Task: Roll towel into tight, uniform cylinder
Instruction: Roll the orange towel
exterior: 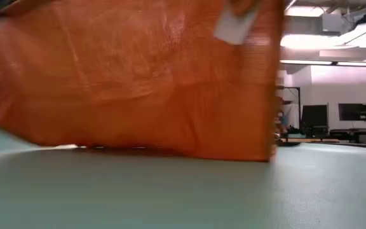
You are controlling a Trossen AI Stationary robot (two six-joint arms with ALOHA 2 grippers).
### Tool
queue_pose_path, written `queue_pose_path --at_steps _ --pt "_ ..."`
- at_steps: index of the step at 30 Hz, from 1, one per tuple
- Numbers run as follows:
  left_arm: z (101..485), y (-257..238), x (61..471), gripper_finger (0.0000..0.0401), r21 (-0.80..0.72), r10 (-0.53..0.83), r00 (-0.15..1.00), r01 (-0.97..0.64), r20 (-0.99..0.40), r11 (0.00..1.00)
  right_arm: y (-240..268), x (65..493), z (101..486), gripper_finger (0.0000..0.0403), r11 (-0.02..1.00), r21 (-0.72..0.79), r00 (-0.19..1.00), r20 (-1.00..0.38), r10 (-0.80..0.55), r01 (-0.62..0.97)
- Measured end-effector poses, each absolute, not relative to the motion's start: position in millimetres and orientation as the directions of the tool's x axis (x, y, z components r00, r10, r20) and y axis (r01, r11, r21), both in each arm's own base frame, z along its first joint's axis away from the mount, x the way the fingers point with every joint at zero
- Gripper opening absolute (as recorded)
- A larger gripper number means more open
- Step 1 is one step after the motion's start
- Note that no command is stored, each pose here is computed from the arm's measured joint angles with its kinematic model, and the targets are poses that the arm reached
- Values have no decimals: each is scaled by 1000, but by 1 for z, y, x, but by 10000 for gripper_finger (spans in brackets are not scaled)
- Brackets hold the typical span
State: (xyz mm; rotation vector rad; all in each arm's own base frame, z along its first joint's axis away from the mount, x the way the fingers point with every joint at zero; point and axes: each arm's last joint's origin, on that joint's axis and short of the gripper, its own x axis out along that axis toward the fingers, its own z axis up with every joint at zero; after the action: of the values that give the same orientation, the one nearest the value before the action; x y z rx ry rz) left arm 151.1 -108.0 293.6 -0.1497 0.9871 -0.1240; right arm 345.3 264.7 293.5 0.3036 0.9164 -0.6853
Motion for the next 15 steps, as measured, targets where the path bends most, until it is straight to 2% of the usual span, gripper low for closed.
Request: queue_pose_path --at_steps 6,9,12,15 --pt "276 -124 160 0 -123 -129 484 45 -866 991 266 344 294 0 719 -3 424 -805 -414 695" --pt "272 -121 169 0 52 11 534 62 -845 997 251 353 298 0 716 -24 421 -795 -437 698" --pt "272 -110 176 0 227 173 588 18 -790 974 234 364 299 0 720 -65 402 -794 -457 691" --pt "275 -97 183 0 332 293 608 -52 -738 942 217 375 298 0 713 -83 366 -813 -452 696"
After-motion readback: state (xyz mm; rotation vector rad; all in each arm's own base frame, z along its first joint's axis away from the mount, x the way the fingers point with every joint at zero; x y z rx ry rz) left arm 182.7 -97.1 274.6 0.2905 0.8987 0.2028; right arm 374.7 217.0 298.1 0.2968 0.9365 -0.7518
